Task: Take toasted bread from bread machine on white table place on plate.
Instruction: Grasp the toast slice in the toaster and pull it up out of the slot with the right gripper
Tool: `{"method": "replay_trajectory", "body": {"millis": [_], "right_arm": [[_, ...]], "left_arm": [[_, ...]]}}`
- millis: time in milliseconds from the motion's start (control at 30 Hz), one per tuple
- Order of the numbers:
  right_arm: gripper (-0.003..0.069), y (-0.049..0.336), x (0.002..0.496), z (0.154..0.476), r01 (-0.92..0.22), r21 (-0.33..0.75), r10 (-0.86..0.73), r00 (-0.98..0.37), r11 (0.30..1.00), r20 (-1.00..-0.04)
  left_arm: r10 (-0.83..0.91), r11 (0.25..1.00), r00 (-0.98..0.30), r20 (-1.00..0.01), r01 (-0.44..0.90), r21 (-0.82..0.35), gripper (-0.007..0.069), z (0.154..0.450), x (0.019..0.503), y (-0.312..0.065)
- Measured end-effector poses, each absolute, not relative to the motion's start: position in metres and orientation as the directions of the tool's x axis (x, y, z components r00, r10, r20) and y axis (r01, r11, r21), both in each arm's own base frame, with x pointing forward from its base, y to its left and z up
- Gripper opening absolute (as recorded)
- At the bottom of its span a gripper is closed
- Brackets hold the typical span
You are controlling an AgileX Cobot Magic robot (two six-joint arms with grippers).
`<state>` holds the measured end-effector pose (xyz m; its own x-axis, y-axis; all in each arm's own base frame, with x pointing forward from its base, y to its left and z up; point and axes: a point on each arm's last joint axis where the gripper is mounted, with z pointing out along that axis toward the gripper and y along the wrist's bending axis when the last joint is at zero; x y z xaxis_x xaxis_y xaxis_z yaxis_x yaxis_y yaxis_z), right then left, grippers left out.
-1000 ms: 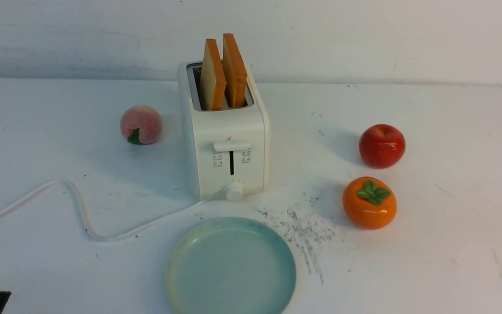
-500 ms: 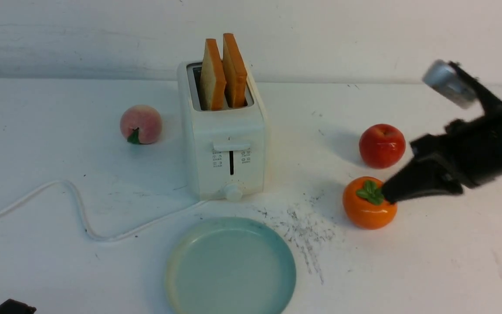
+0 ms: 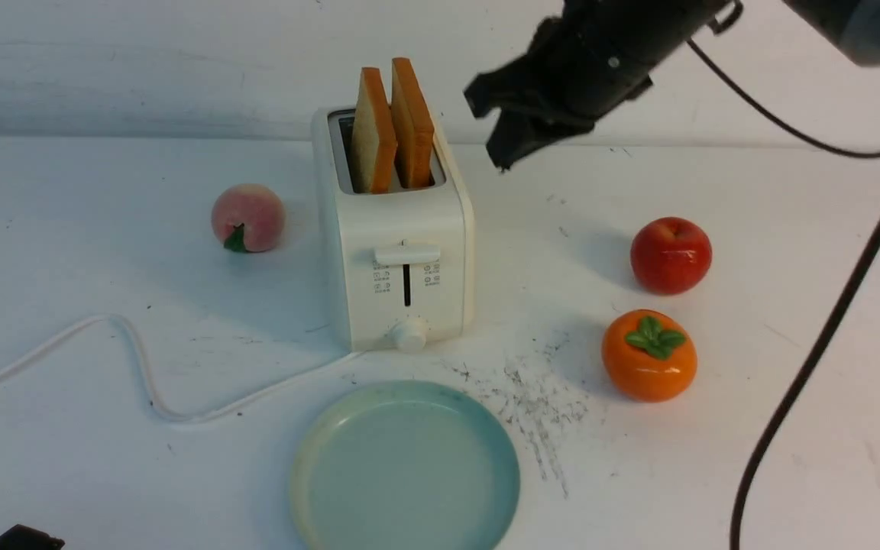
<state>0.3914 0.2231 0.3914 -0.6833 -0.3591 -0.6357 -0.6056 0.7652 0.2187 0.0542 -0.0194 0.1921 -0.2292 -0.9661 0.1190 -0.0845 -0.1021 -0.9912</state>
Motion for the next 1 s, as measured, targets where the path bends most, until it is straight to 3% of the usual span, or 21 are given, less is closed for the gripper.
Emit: {"method": "replay_trajectory", "body": {"millis": [133, 267, 400, 567, 700, 1000], "right_arm": [[0.0008, 0.247, 0.384, 0.401, -0.645, 0.212, -0.356, -0.632, 0.734, -0.689], [0.0033, 0.255, 0.39, 0.403, -0.644, 0.17, -0.324, -0.574, 0.746, -0.752], [0.0113, 0.254, 0.402, 0.406, -0.621, 0.108, -0.284, -0.498, 0.776, -0.819], [0.0265, 0.259, 0.416, 0.391, -0.608, 0.093, -0.276, -0.486, 0.789, -0.829], [0.0367, 0.269, 0.435, 0.359, -0.597, 0.093, -0.277, -0.498, 0.797, -0.822], [0.0383, 0.275, 0.449, 0.335, -0.585, 0.075, -0.279, -0.49, 0.807, -0.826]], "left_arm": [[-0.974, -0.06, -0.217, 0.072, -0.061, -0.996, -0.0013, 0.193, 0.055, -0.018], [-0.976, -0.038, -0.211, 0.047, -0.05, -0.998, -0.0013, 0.194, 0.055, -0.017], [-0.977, -0.033, -0.21, 0.042, -0.048, -0.998, -0.0013, 0.194, 0.055, -0.017], [-0.977, -0.032, -0.21, 0.041, -0.048, -0.998, -0.0013, 0.194, 0.055, -0.017], [-0.977, -0.03, -0.211, 0.04, -0.048, -0.998, -0.0011, 0.194, 0.055, -0.017], [-0.971, -0.024, -0.237, 0.039, -0.068, -0.997, -0.0003, 0.192, 0.054, -0.02]]}}
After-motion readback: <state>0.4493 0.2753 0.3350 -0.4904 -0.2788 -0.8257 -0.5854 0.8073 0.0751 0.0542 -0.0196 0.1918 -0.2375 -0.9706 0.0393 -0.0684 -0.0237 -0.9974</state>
